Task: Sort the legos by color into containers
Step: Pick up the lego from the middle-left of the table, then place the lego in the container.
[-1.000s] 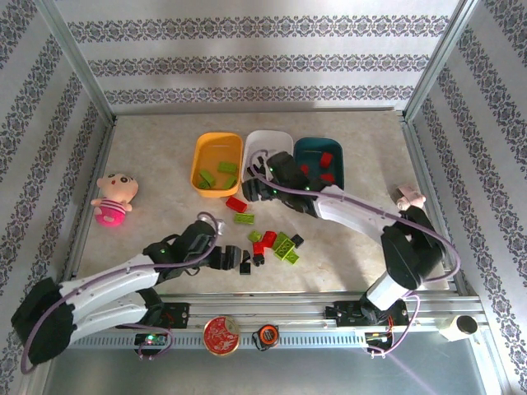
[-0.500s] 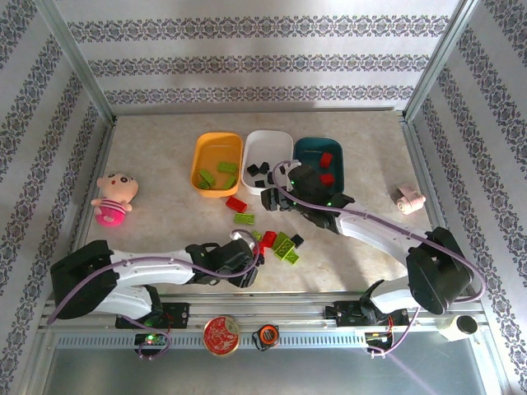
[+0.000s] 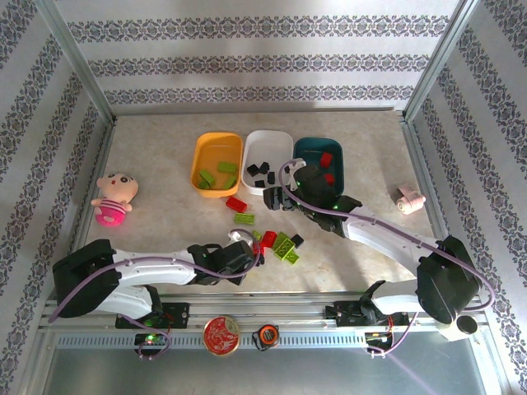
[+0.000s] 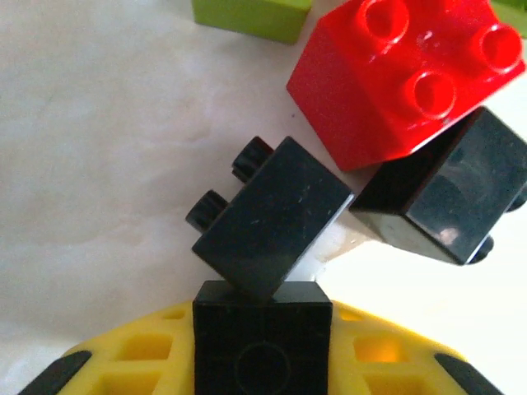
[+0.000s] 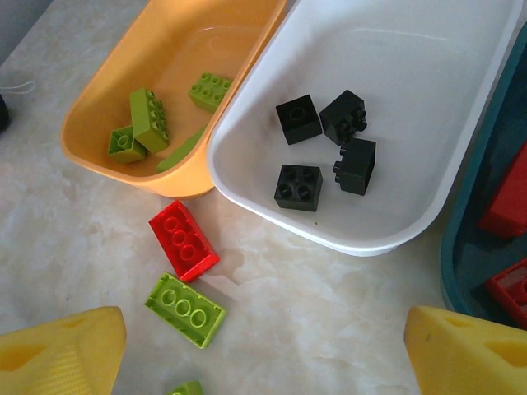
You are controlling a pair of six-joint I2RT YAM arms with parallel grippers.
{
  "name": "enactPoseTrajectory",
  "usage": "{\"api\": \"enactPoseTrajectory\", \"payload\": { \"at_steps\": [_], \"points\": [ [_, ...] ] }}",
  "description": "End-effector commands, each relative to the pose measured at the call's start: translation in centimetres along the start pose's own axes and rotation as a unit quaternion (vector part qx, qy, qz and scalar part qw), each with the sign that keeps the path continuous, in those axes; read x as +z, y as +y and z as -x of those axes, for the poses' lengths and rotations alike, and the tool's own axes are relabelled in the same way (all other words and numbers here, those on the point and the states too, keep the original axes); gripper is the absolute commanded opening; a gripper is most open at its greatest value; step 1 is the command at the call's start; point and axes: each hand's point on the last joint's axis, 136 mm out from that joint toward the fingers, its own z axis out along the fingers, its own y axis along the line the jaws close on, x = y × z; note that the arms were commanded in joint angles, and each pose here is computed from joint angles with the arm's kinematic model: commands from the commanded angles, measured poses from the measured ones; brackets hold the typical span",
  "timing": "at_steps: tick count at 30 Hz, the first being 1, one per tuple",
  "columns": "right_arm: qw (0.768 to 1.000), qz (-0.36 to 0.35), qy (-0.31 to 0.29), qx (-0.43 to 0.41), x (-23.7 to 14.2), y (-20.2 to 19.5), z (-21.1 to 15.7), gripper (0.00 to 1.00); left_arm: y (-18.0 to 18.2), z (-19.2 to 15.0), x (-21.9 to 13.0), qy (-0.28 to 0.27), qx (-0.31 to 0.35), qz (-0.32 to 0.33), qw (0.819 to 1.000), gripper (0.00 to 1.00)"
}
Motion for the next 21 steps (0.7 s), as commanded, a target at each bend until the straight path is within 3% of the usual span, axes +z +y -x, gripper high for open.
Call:
{"api": "enactPoseTrajectory", "payload": {
  "at_steps": [1, 7, 12, 17, 21],
  "points": [
    [1.0, -0.014, -0.018, 0.01, -0.7, -1.0, 0.5, 0.88, 0.4, 0.2, -1.0, -0.021, -0.016, -0.007, 1.0, 0.24],
    [0.999, -0.019, -0.024, 0.021, -1.5, -1.8, 0.0, 0.88, 2.8, 3.3, -5.8, -0.083, -0.034, 0.001, 0.996, 0.24],
    [0.998, -0.026, -0.03, 0.039, -2.3, -2.9, -0.6, 0.88, 3.5, 10.6, -7.8, -0.142, -0.072, -0.052, 0.986, 0.24],
    [0.998, -0.028, -0.023, 0.049, -2.9, -3.5, -1.9, 0.88, 3.1, 19.3, -6.3, -0.175, -0.076, -0.076, 0.979, 0.24],
    [0.998, -0.021, -0.003, 0.053, -3.1, -3.7, -3.6, 0.88, 3.3, 24.8, -2.9, -0.166, -0.085, -0.082, 0.979, 0.24]
  ]
}}
